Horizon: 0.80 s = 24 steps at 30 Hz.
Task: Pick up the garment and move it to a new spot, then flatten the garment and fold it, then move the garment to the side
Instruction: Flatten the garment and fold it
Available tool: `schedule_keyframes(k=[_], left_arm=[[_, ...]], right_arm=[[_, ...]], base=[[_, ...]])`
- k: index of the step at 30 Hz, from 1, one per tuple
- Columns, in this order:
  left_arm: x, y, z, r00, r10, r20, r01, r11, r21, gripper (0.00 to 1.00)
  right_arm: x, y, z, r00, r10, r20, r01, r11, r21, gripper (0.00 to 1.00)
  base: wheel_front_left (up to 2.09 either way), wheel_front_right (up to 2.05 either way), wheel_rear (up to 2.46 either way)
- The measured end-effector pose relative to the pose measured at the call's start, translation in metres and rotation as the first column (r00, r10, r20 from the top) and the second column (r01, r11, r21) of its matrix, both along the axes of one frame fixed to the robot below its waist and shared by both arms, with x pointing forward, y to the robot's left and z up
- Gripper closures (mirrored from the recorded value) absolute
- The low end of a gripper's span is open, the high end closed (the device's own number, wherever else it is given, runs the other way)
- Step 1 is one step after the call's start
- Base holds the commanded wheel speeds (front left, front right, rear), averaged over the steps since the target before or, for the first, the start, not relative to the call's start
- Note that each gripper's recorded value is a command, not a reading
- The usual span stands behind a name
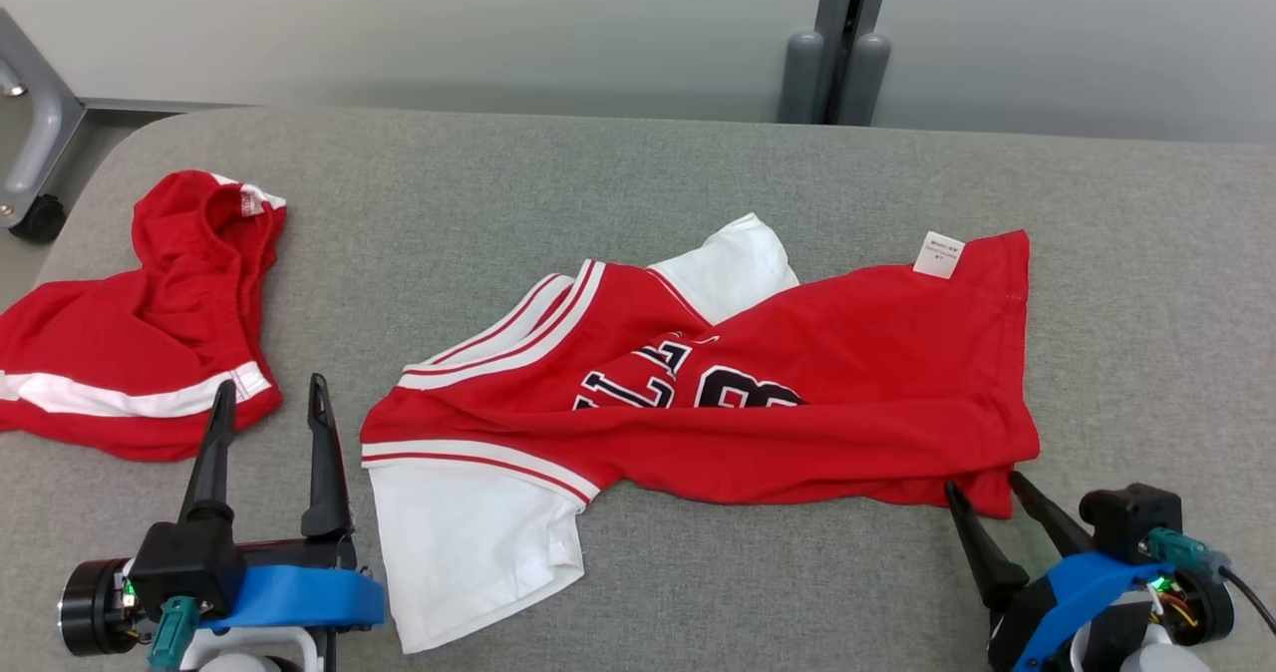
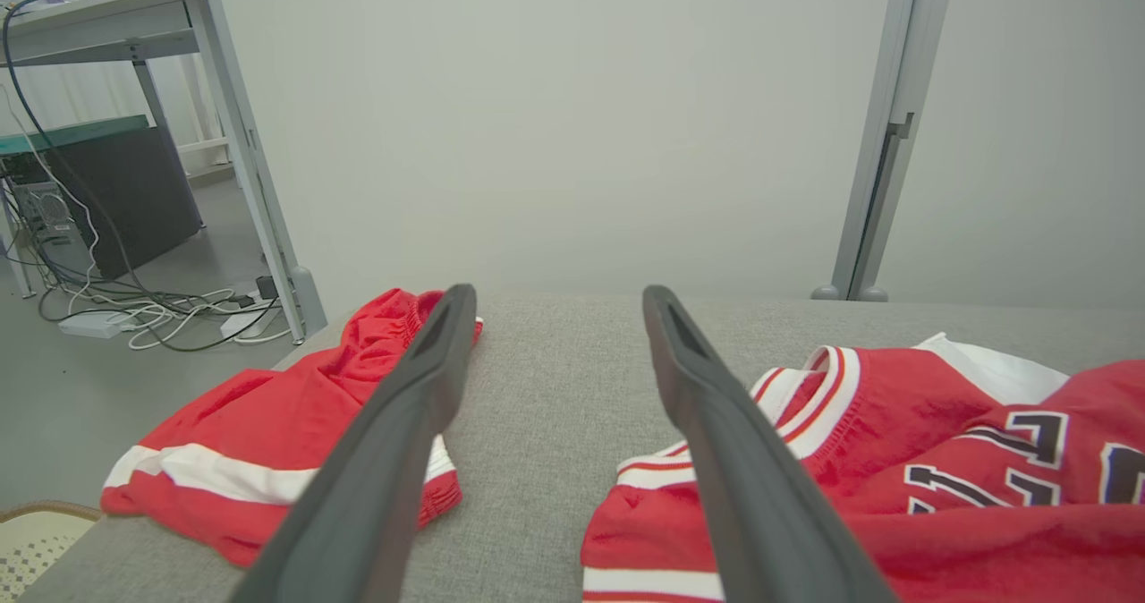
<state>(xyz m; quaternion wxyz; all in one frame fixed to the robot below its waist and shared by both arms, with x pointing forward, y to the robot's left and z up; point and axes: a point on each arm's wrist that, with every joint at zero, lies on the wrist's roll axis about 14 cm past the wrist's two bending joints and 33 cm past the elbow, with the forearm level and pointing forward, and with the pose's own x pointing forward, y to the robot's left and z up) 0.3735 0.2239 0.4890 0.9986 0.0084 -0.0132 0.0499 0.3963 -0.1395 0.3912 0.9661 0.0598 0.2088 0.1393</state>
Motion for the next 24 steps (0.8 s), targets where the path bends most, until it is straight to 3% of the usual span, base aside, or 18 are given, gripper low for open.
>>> schedule_keyframes(k=[11, 12, 13, 14, 24], left_arm=[[0.003, 0.004, -0.002, 1.0, 0.013, -0.006, -0.013, 1.0, -0.002, 0.0], [0.003, 0.004, -0.003, 1.0, 0.014, -0.007, -0.014, 1.0, -0.003, 0.0], [0.004, 0.004, -0.003, 1.0, 0.013, -0.007, -0.013, 1.0, -0.003, 0.0], [0.004, 0.004, -0.003, 1.0, 0.013, -0.007, -0.013, 1.0, -0.003, 0.0], [0.001, 0.002, -0.001, 1.0, 0.012, -0.002, -0.012, 1.0, -0.006, 0.0]], right_arm=[[0.019, 0.003, -0.014, 1.0, 0.012, -0.027, -0.012, 1.0, -0.002, 0.0], [0.02, 0.005, -0.015, 0.999, 0.017, -0.032, -0.017, 1.0, -0.004, 0.3], [0.021, 0.007, -0.016, 0.999, 0.023, -0.033, -0.023, 1.0, -0.004, 0.9], [0.023, 0.009, -0.015, 0.999, 0.029, -0.024, -0.029, 1.0, -0.002, 1.0], [0.023, 0.013, 0.008, 0.997, 0.041, 0.07, -0.044, 0.998, 0.046, 1.0]], base=[[0.0, 0.0, 0.0], [0.0, 0.0, 0.0], [0.0, 0.0, 0.0], [0.0, 0.0, 0.0], [0.0, 0.0, 0.0]])
